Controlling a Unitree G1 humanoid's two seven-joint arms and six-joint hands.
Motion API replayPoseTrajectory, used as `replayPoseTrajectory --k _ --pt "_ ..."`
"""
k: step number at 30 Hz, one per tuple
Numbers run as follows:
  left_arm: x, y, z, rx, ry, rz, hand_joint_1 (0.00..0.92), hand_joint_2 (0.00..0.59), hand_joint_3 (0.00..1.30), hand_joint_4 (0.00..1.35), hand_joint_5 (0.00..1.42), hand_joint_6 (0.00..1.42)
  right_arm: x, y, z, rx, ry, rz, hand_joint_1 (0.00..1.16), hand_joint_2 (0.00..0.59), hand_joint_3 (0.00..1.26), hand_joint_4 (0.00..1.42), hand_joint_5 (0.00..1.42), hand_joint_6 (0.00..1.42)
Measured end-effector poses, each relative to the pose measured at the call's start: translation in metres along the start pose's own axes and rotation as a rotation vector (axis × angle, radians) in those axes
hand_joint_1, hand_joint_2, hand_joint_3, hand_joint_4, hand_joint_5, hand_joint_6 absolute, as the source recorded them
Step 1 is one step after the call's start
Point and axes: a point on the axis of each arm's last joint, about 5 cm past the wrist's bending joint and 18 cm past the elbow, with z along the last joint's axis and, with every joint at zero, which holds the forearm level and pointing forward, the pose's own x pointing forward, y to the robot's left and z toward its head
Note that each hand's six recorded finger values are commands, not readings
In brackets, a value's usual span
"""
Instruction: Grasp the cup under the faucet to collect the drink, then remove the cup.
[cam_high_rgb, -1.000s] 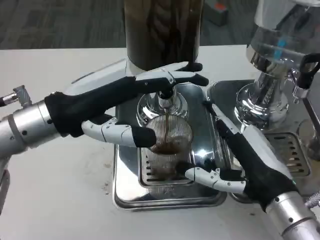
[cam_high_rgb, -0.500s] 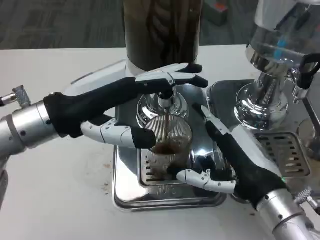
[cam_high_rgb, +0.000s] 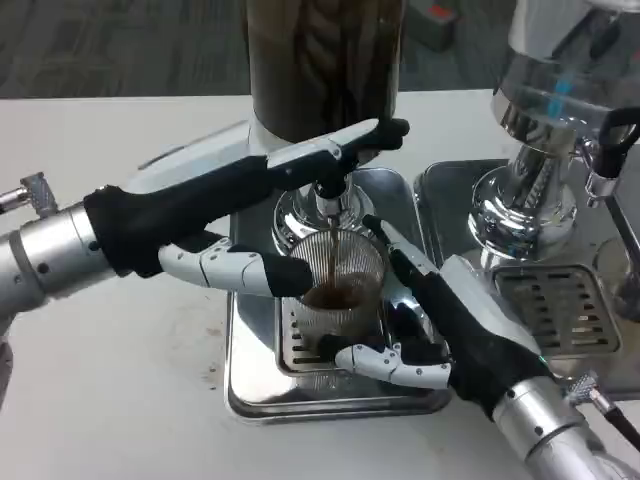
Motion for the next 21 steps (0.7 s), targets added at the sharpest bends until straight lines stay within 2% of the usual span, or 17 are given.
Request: replayPoseTrajectory --k 9,17,21 --pt "-0.0009 0.0003 -0.0006 -0.011 0.006 0.007 0.000 0.110 0.00 0.01 0.00 0.09 0.0037 0.0032 -0.0010 0.014 0.009 0.004 0.50 0.136 0.00 0.00 0.00 0.10" --pt "-0.0074 -0.0018 -0.0084 -0.096 0.028 0.061 0.000 0.144 0.00 0.01 0.00 0.10 0.0044 0.0037 -0.0011 0.016 0.009 0.000 0.49 0.152 0.00 0.00 0.00 0.10" --pt "-0.0093 -0.0021 -0.0099 -0.107 0.034 0.063 0.000 0.119 0.00 0.01 0.01 0.10 0.0048 0.0041 -0.0012 0.017 0.007 -0.001 0.49 0.147 0.00 0.00 0.00 0.10"
